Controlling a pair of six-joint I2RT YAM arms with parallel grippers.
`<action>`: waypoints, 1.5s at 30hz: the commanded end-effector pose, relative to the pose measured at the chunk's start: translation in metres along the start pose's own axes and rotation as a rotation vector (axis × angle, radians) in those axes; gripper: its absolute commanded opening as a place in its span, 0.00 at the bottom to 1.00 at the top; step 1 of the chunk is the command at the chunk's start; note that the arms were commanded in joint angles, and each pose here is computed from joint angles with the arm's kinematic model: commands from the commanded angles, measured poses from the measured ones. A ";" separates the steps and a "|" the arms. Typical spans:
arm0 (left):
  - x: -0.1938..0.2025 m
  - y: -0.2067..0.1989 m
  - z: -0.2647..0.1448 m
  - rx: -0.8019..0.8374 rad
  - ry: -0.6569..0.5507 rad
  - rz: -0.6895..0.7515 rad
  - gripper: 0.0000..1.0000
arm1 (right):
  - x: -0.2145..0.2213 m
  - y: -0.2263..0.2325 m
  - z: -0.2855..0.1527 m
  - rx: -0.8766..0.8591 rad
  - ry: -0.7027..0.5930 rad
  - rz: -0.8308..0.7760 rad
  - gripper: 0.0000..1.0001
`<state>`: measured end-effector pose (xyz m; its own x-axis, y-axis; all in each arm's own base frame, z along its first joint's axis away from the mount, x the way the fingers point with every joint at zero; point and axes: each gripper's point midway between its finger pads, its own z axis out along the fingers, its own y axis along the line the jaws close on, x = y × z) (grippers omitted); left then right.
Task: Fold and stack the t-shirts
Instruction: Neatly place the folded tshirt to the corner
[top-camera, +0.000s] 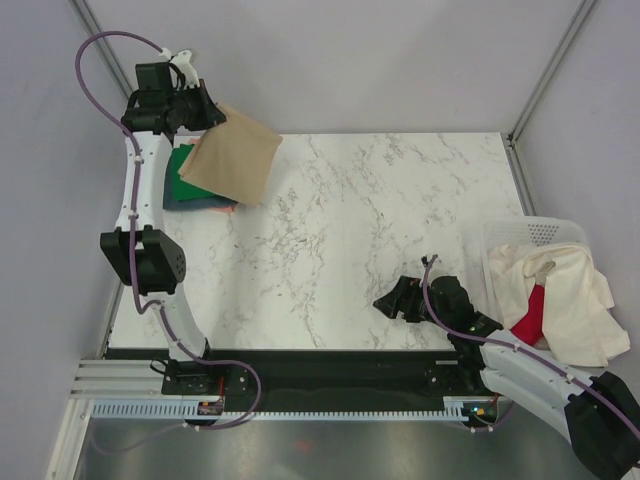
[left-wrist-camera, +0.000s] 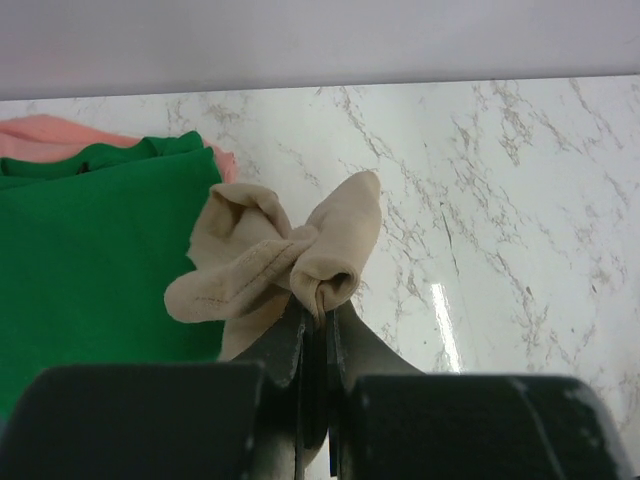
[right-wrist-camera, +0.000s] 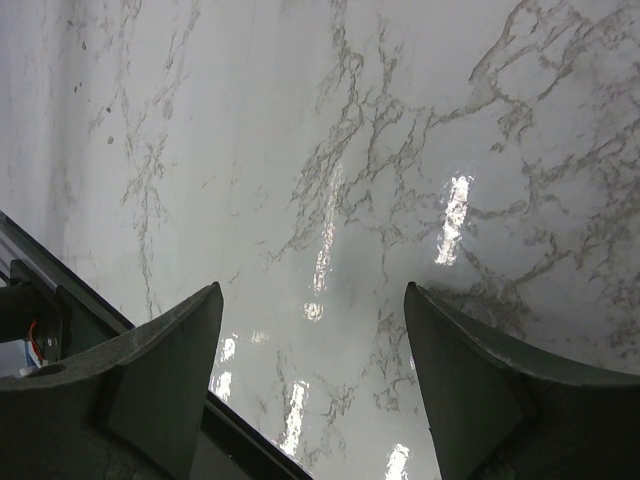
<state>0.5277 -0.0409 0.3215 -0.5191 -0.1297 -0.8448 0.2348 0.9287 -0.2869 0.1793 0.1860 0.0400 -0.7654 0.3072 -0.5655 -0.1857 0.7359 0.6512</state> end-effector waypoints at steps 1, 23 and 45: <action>-0.029 0.009 -0.008 -0.004 -0.077 0.061 0.02 | 0.007 -0.002 0.000 -0.007 0.024 -0.011 0.81; -0.043 0.108 0.037 -0.048 -0.142 -0.055 0.02 | 0.009 -0.002 0.002 -0.006 0.037 -0.015 0.82; -0.005 0.221 0.090 -0.225 -0.185 -0.159 0.02 | 0.007 -0.002 0.003 -0.004 0.035 -0.018 0.82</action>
<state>0.6356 0.1111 0.2043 -0.4840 -0.3174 -0.8155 -0.0167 0.9351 -0.3541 0.1805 0.1912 0.0401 -0.7706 0.3000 -0.5623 -0.2004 0.7235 0.6606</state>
